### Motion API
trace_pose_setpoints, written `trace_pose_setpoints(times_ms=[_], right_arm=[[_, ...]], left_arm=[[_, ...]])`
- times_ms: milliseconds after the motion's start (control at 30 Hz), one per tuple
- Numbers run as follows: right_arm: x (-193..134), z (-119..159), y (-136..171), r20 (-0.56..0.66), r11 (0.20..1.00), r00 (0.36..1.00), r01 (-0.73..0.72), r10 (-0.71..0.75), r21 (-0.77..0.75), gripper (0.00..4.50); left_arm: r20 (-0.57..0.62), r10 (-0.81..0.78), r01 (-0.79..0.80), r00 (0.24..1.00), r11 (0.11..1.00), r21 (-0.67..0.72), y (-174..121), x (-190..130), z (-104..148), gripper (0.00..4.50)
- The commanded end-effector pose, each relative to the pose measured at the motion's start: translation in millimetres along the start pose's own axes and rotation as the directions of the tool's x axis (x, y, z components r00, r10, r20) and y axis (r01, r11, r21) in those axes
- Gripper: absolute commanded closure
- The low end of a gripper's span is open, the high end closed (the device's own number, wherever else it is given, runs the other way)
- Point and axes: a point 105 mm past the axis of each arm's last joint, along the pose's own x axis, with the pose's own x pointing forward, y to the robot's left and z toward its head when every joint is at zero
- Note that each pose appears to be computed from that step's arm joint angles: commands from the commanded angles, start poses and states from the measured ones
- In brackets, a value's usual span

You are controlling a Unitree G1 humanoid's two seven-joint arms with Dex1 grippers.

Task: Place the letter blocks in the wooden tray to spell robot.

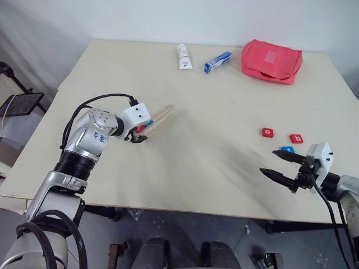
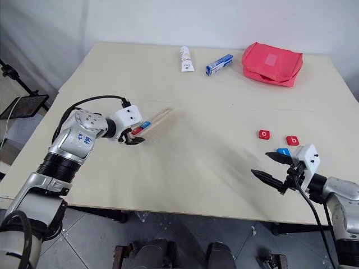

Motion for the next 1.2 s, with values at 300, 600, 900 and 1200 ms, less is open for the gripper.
trace_pose_setpoints(times_ms=[300, 600, 900, 1200], right_arm=[[-1.9, 8.5, -1.1, 0.027, 1.000, 1.000, 0.010, -0.009, -0.028, 0.00], [-2.7, 9.2, -2.2, 0.022, 0.999, 1.000, 0.009, -0.009, -0.031, 0.00], [4.8, 12.6, -5.5, 0.020, 0.999, 1.000, -0.012, 0.013, -0.039, 0.00], [2.8, 13.9, -6.8, 0.011, 0.999, 1.000, -0.017, 0.017, -0.044, 0.00]], left_arm=[[-0.038, -0.126, 0.127, 0.991, 0.992, 0.005, -29.5, 3.0, -4.2, 0.03], [-0.047, -0.034, 0.032, 0.998, 0.999, -0.035, -4.3, -20.8, 5.7, 0.03], [-0.099, 0.076, -0.080, 0.992, 0.996, -0.033, 27.7, -27.0, 13.3, 0.03], [-0.118, 0.044, -0.055, 0.992, 0.995, -0.087, 29.1, -22.5, 13.1, 0.03]])
